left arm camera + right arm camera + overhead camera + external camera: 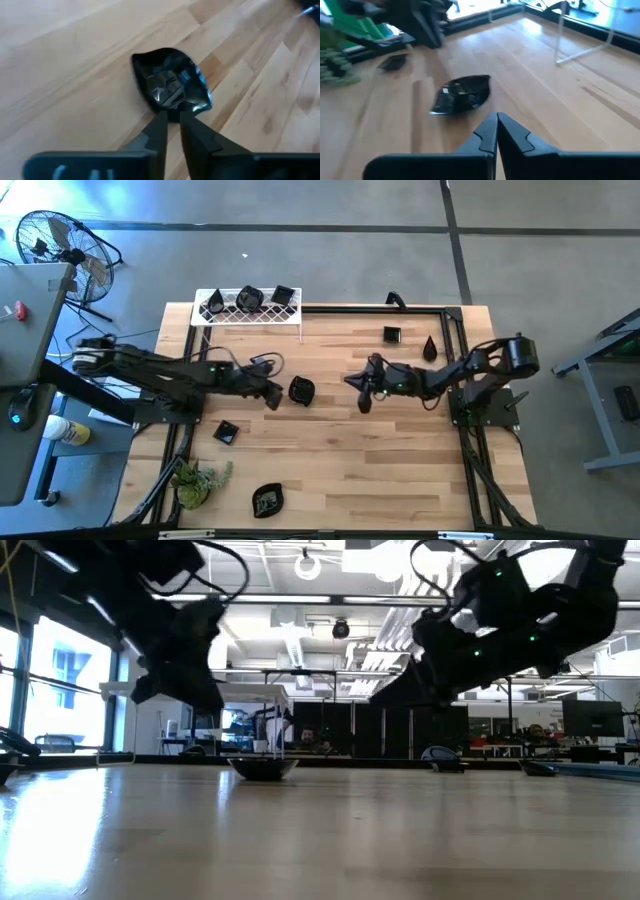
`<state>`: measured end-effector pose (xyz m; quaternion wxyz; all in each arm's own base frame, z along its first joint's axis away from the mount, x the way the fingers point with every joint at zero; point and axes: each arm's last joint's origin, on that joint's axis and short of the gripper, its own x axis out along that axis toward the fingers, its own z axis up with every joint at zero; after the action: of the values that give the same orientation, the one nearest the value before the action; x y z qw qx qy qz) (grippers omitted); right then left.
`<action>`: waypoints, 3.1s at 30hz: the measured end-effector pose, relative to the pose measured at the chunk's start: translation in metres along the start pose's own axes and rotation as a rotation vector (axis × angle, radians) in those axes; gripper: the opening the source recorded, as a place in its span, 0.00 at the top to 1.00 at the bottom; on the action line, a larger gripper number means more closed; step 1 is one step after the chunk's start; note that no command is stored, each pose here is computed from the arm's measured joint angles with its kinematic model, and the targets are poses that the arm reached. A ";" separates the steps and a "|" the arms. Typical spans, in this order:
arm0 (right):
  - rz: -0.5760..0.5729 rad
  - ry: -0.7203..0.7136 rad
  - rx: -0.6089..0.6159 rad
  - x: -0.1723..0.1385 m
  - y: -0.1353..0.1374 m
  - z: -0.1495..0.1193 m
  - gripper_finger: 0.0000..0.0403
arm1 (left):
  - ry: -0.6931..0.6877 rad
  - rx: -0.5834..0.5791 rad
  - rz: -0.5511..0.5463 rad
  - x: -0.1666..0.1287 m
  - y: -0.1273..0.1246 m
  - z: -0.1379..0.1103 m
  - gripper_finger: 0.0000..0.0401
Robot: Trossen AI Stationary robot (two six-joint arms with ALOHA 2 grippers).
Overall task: Pick & Place Mini shaped plates
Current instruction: Stack the right leaf-shaped plate on top of the leaf-shaped plates on the shelf
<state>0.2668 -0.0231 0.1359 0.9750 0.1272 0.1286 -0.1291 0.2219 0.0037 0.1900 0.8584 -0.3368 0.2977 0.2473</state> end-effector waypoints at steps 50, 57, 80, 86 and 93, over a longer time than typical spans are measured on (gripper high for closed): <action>0.140 -0.022 -0.150 -0.018 0.028 -0.009 0.99 | 0.308 -0.027 0.306 0.073 -0.002 0.050 0.87; 0.152 -0.026 -0.144 -0.018 0.029 -0.009 0.99 | 0.355 -0.024 0.330 0.087 0.003 0.042 0.87; 0.162 -0.033 -0.143 -0.018 0.030 -0.008 0.99 | 0.405 0.100 0.209 0.084 -0.002 0.044 0.99; 0.165 -0.032 -0.143 -0.018 0.030 -0.008 0.98 | 0.378 0.134 0.173 0.069 -0.006 0.051 1.00; 0.165 -0.031 -0.144 -0.018 0.030 -0.008 0.99 | 0.331 0.140 0.070 0.032 -0.004 0.073 1.00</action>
<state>0.2564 0.0108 0.1401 0.9908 0.0650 0.1113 -0.0407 0.2719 0.0614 0.2134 0.8098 -0.3017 0.4630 0.1969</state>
